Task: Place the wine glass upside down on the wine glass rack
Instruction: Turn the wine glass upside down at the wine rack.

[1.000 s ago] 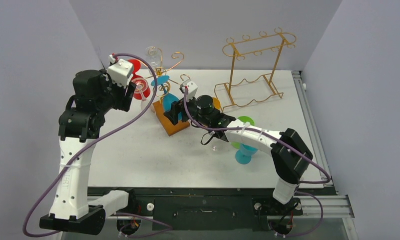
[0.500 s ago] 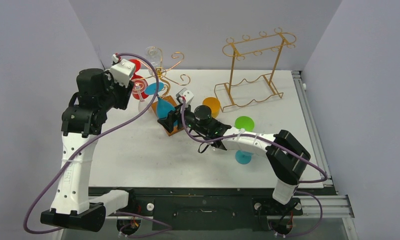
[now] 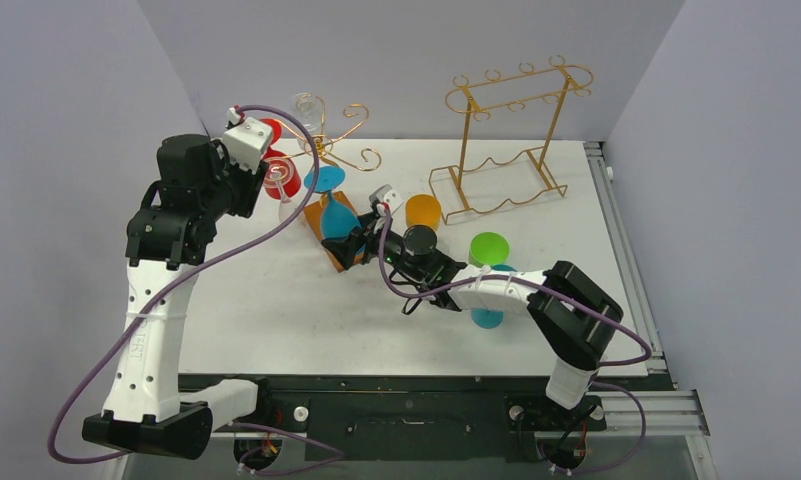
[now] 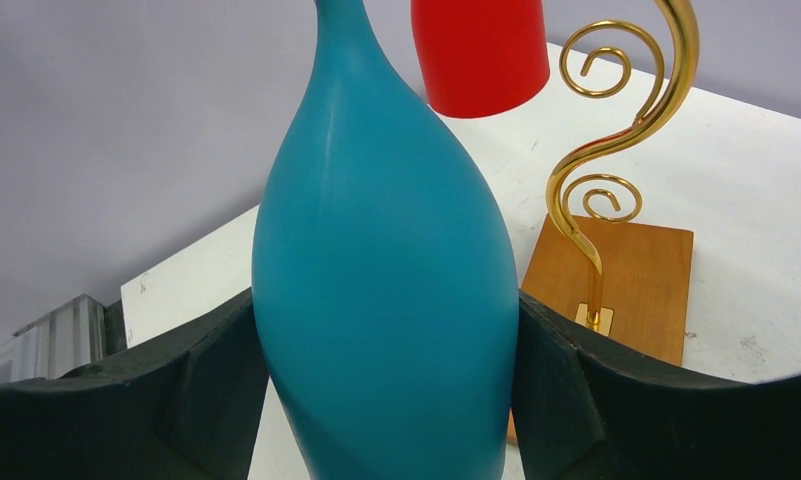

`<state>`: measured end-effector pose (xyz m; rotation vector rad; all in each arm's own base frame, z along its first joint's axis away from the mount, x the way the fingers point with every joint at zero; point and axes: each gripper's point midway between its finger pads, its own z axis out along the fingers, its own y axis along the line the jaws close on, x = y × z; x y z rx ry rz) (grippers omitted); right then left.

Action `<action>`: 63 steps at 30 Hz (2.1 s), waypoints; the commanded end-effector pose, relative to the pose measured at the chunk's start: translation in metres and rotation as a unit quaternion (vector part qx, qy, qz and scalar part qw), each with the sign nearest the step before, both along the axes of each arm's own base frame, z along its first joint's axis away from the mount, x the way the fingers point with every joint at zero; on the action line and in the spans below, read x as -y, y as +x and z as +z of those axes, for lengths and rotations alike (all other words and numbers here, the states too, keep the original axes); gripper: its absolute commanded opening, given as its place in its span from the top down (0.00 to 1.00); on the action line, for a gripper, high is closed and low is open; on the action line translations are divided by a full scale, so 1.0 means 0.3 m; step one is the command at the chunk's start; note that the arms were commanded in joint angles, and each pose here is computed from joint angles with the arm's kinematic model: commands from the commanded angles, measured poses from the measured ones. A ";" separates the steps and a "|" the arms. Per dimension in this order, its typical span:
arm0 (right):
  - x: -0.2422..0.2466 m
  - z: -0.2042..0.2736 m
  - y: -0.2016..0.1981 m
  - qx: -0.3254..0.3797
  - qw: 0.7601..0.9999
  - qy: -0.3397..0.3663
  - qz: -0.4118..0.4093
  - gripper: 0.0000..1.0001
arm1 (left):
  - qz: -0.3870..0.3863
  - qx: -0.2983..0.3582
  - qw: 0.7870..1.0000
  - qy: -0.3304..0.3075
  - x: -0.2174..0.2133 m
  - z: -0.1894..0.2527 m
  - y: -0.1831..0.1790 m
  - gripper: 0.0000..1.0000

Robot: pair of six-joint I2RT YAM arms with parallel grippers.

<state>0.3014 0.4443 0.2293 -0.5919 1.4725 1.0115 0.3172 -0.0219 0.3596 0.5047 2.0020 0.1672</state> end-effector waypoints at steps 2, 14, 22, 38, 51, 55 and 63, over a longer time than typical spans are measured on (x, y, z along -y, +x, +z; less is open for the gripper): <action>0.001 0.114 0.003 0.018 0.998 0.066 -0.012 0.42 | 0.011 0.035 0.999 0.003 -0.018 0.097 -0.002 0.61; 0.003 -0.025 -0.002 -0.006 1.000 0.010 -0.026 0.21 | -0.014 0.065 0.998 -0.015 0.011 0.235 -0.038 0.47; 0.012 -0.055 -0.055 -0.018 0.999 -0.021 -0.026 0.20 | -0.045 0.055 0.997 -0.029 0.059 0.247 -0.033 0.43; -0.006 -0.193 -0.091 -0.086 0.993 -0.073 -0.018 0.18 | -0.157 0.036 0.985 -0.057 0.273 0.251 -0.054 0.44; 0.022 -0.262 -0.084 -0.095 0.991 -0.086 -0.038 0.16 | -0.222 0.001 0.975 0.005 0.421 0.111 -0.037 0.47; 0.012 -0.267 -0.082 -0.090 0.992 -0.078 -0.035 0.16 | -0.232 -0.005 0.972 0.028 0.427 0.079 -0.018 0.48; -0.008 -0.274 -0.101 -0.068 0.994 -0.084 -0.025 0.15 | -0.248 -0.008 0.968 0.041 0.437 0.070 -0.022 0.50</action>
